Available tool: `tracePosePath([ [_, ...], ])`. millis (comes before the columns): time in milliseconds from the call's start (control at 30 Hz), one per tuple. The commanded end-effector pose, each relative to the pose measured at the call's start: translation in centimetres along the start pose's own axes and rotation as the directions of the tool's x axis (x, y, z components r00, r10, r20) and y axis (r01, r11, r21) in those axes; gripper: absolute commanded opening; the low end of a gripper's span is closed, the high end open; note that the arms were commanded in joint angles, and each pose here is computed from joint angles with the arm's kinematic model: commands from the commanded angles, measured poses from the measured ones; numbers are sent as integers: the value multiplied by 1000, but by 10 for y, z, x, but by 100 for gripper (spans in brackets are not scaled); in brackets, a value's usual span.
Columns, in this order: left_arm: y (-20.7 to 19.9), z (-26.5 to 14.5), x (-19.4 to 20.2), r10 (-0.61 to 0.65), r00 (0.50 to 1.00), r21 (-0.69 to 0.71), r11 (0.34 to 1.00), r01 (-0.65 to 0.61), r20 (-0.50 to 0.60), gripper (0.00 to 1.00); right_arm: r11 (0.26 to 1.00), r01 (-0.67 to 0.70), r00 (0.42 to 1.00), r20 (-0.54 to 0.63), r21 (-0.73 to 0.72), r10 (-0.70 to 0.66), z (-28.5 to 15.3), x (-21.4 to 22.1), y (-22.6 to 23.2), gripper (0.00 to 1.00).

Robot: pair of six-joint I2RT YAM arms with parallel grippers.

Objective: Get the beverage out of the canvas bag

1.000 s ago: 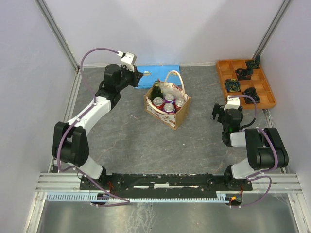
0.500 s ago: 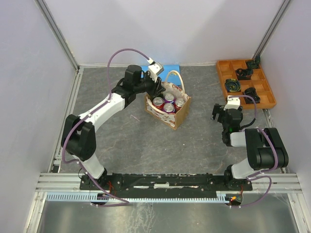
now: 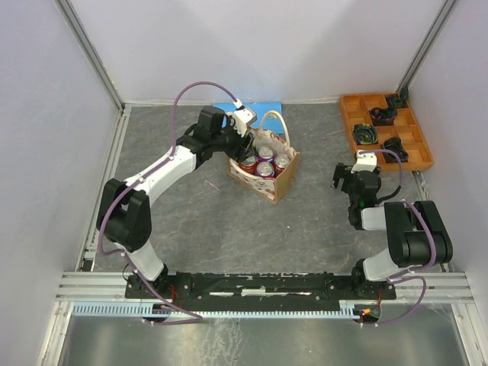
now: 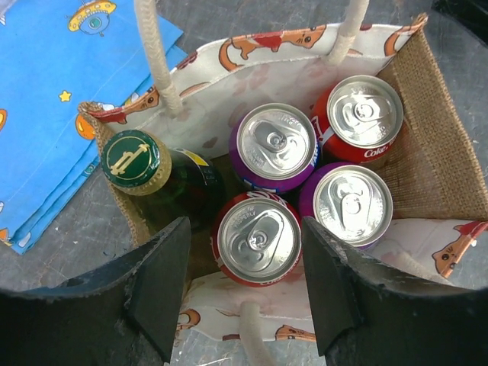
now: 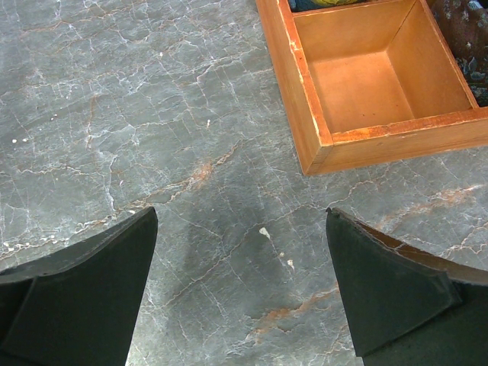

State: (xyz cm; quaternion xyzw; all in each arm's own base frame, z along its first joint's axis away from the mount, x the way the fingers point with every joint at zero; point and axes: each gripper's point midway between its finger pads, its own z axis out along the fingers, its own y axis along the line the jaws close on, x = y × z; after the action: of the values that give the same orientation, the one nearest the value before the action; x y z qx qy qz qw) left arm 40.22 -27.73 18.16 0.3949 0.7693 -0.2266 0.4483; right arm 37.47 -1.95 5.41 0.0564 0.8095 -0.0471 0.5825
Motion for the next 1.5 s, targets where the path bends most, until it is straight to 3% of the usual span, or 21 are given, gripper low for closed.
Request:
tracePosePath([
  [0, 1, 8, 10, 43, 998, 3, 999, -43, -35, 67, 1000, 1, 998, 57, -5, -1, 5, -19, 1, 99],
  [833, 9, 14, 57, 40, 972, -40, 998, -51, -231, 69, 1000, 1, 998, 58, -6, -1, 5, -20, 2, 99],
  [1133, -8, 20, 67, 48, 959, 3, 999, -49, -279, 68, 1000, 1, 998, 57, -6, -1, 5, -19, 2, 99],
  [1467, 3, 19, 74, 14, 941, -100, 994, -51, -337, 69, 1000, 1, 998, 58, -5, -1, 5, -19, 2, 99],
])
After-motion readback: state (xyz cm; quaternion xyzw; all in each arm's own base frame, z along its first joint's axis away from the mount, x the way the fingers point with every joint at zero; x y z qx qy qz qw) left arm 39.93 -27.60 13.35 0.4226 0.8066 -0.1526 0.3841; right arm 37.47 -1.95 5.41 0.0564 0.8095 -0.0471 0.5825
